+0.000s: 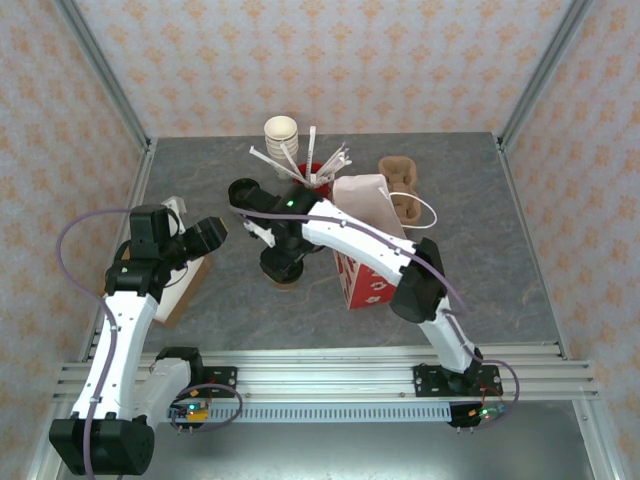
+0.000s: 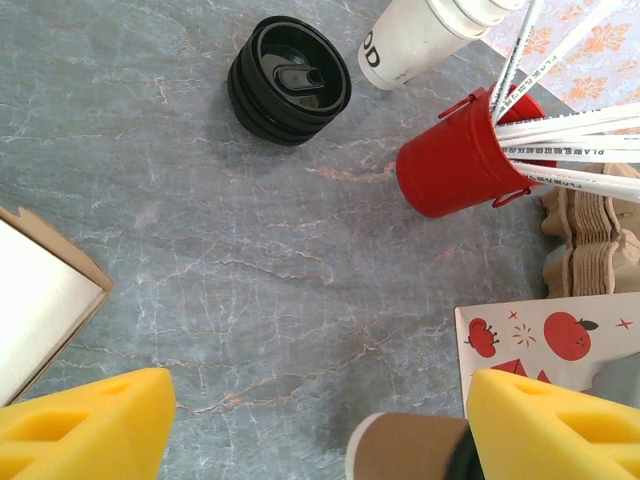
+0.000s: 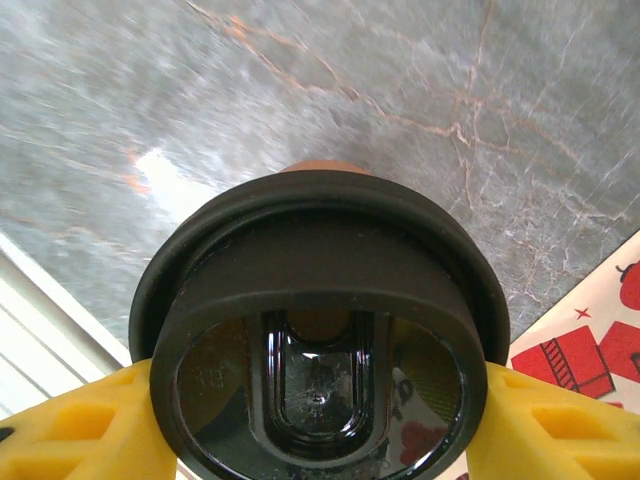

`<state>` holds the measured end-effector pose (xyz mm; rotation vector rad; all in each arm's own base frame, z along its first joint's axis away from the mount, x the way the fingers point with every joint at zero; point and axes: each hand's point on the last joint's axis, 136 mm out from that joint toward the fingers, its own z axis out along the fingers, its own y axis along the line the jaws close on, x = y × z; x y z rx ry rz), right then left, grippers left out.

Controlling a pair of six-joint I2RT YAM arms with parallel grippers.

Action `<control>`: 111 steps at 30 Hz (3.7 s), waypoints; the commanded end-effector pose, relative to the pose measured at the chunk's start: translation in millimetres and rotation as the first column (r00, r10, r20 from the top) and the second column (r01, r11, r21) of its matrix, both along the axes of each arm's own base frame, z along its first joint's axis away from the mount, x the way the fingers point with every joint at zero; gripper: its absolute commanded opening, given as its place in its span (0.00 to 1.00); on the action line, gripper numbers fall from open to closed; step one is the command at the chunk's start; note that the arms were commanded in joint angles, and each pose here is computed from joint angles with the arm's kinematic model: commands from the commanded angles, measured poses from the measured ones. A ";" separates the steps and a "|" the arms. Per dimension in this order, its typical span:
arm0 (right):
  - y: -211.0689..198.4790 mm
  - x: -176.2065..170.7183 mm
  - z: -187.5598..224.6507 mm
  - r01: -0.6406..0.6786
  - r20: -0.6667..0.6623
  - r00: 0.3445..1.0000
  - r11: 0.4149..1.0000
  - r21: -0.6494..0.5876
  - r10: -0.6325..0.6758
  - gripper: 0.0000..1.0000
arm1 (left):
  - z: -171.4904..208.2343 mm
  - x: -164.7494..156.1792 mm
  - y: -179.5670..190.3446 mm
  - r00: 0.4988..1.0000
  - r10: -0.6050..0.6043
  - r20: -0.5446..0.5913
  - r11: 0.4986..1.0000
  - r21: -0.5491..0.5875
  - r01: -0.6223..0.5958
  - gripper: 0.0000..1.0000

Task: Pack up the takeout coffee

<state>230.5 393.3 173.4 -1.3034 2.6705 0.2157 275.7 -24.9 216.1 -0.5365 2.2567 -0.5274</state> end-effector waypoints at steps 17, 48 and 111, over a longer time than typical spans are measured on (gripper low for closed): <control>-52.2 -27.9 242.8 0.005 0.201 0.968 0.815 0.580 -0.149 0.60 | 112.0 28.6 -38.0 0.955 -0.055 0.291 0.998 0.004 0.056 0.76; -227.9 7.2 185.1 0.536 0.154 0.784 0.781 0.321 -0.602 0.53 | 81.0 111.4 -282.4 0.457 -0.889 -0.038 0.416 0.352 0.838 0.58; -212.3 -21.0 68.5 0.379 0.041 0.924 0.899 -0.217 -0.380 0.52 | 80.0 86.9 -256.3 0.631 -0.775 -0.023 0.604 0.267 0.751 0.52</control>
